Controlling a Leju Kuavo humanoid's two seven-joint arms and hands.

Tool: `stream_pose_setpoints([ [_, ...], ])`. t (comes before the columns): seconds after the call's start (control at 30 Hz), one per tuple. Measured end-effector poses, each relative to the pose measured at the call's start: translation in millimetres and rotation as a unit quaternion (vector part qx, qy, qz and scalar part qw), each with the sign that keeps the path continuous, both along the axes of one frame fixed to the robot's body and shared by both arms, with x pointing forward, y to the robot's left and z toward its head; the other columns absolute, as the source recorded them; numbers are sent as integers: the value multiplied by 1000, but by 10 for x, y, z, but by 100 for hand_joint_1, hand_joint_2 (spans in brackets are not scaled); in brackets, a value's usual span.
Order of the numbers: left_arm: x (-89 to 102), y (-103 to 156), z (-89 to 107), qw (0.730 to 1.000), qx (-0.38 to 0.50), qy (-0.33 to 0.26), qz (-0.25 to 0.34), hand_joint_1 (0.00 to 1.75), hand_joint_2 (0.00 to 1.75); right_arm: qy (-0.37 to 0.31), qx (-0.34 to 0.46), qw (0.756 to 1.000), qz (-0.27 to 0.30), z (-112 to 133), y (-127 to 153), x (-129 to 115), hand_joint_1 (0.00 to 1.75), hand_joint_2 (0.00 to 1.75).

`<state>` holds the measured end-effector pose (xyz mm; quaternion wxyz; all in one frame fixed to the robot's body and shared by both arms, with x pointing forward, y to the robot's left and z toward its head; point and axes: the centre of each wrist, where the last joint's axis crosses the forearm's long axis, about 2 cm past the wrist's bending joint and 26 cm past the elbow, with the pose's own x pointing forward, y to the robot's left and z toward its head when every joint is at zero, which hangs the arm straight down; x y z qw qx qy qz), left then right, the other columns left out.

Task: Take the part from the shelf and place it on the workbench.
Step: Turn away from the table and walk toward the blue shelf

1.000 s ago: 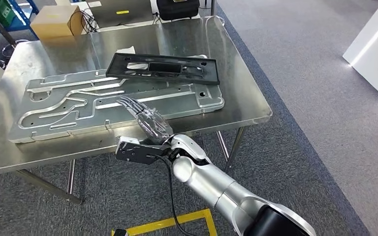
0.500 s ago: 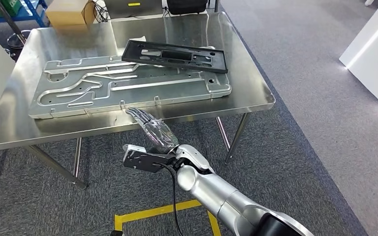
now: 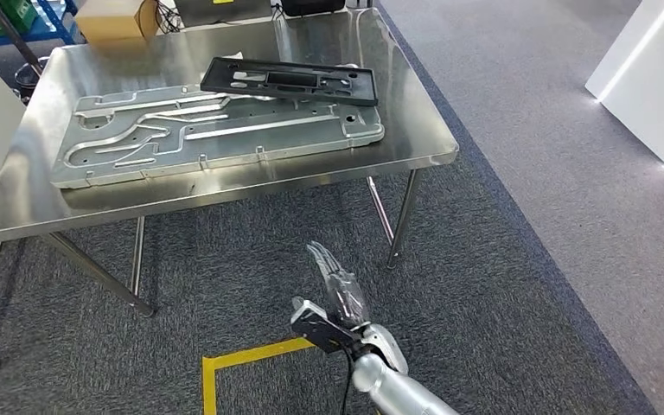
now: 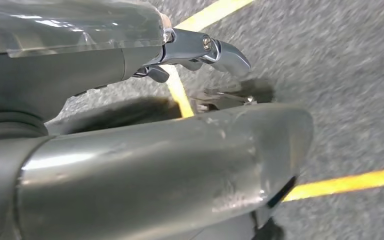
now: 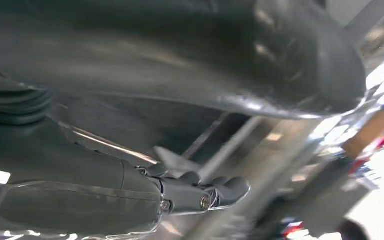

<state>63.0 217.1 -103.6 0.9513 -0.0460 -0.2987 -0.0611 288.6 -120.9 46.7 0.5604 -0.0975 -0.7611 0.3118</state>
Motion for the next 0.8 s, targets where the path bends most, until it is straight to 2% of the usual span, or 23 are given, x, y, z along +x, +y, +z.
stream_pose_setpoints([
  [0.1, -60, 34, -13, 1000, 14, 8, 14, 0, 0, 72, 24, 994, -82, -473, -388, -340, 0, 0],
  [0.23, -103, 85, -25, 999, 27, 17, 39, 0, 0, 190, 43, 963, -188, -972, -839, -879, 0, 0],
  [0.37, -129, 114, -31, 997, 38, 23, 61, 0, 0, 341, 35, 895, -285, -1312, -1136, -1534, 0, 0],
  [0.5, -149, 53, -25, 995, 53, 22, 85, 0, 0, 477, 30, 797, -369, -1474, -1337, -2034, 0, 0],
  [0.57, -155, 9, -19, 994, 52, 22, 91, 0, 0, 519, 29, 756, -397, -1507, -1392, -2176, 0, 0],
  [0.73, -150, -43, -10, 994, 47, 21, 99, 0, 0, 570, 48, 694, -437, -1529, -1442, -2266, 0, 0],
  [0.8, -152, -50, -10, 994, 46, 21, 101, 0, 0, 580, 65, 678, -447, -1534, -1455, -2286, 0, 0],
])
